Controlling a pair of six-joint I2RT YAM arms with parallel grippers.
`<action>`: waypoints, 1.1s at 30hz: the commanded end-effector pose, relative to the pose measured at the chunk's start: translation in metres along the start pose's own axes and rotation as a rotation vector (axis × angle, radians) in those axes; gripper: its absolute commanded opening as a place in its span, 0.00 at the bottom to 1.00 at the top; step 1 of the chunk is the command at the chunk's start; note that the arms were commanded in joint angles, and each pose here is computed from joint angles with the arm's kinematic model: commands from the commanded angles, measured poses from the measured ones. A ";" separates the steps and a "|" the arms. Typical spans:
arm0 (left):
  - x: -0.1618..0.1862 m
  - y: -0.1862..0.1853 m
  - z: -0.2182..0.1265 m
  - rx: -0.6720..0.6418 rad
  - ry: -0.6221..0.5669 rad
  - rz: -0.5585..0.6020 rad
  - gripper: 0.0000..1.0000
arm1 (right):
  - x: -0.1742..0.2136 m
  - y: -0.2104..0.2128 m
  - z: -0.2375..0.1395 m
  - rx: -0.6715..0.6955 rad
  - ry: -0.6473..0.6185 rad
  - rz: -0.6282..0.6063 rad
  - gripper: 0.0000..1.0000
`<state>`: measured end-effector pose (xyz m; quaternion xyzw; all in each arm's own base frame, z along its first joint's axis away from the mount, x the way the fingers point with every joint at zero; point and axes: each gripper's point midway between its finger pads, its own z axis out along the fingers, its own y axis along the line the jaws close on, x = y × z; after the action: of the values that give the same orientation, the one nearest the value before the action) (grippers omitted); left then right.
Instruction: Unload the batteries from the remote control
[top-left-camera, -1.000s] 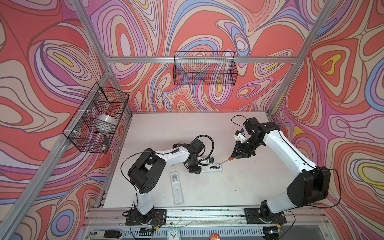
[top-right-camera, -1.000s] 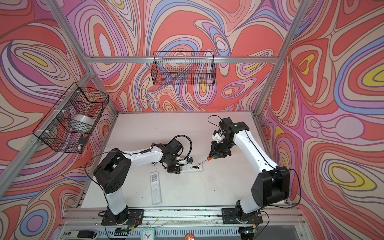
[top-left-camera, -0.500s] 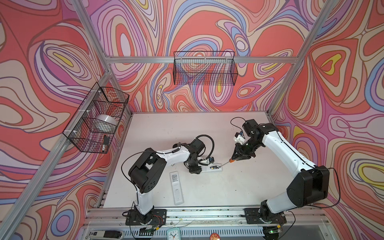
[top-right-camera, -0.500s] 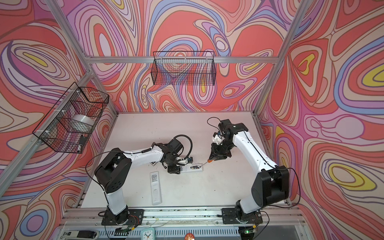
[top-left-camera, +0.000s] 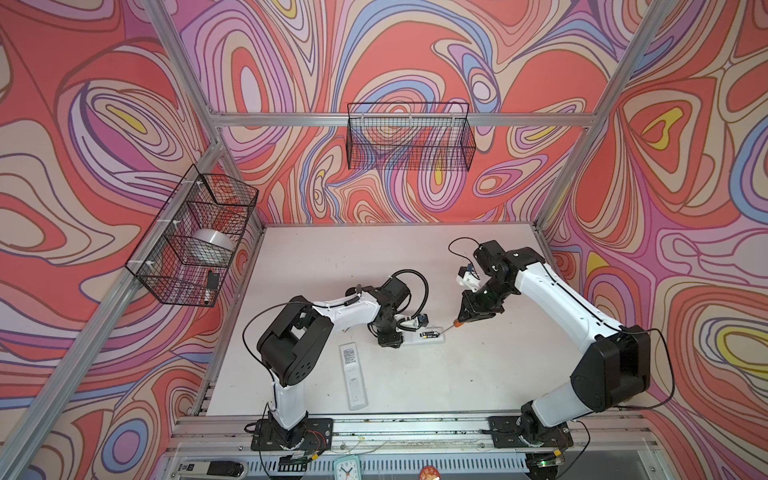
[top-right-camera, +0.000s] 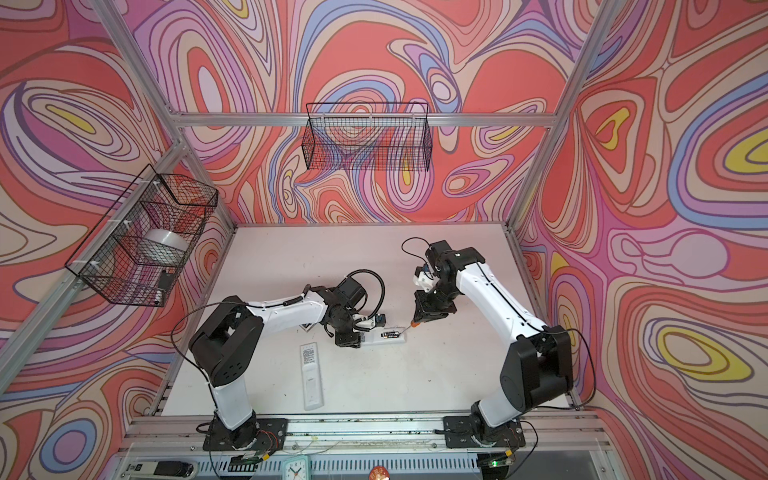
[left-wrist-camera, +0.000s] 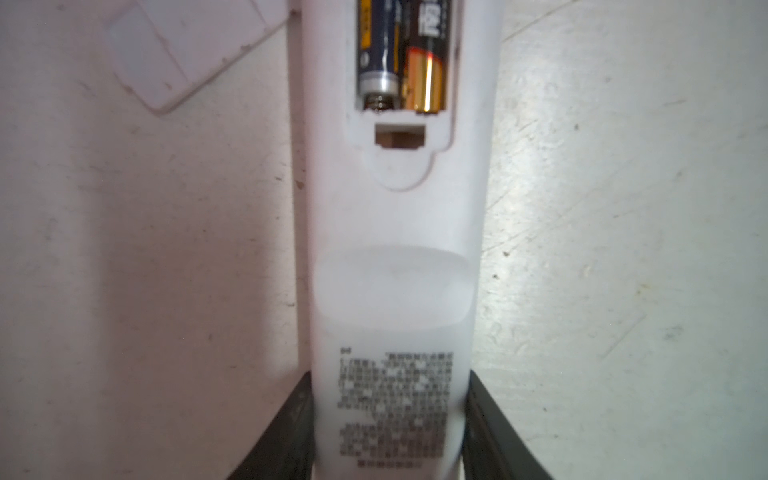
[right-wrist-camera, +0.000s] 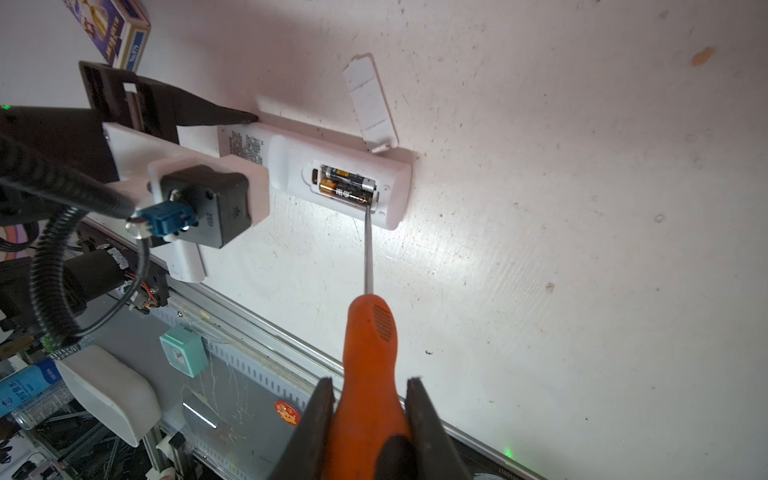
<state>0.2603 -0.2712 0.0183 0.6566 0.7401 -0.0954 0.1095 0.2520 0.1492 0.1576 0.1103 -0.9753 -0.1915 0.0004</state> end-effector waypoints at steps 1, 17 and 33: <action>0.018 -0.010 0.011 0.060 0.073 -0.005 0.36 | -0.001 -0.008 -0.003 0.059 -0.005 -0.014 0.00; 0.019 -0.012 0.011 0.062 0.072 -0.008 0.36 | -0.009 -0.012 0.001 0.076 -0.007 -0.013 0.00; 0.020 -0.011 0.013 0.068 0.080 -0.007 0.35 | -0.016 -0.011 -0.001 0.092 -0.015 -0.027 0.00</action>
<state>0.2603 -0.2713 0.0182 0.6567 0.7404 -0.0956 0.1074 0.2596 0.1508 0.1552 0.1170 -0.9762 -0.1825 0.0004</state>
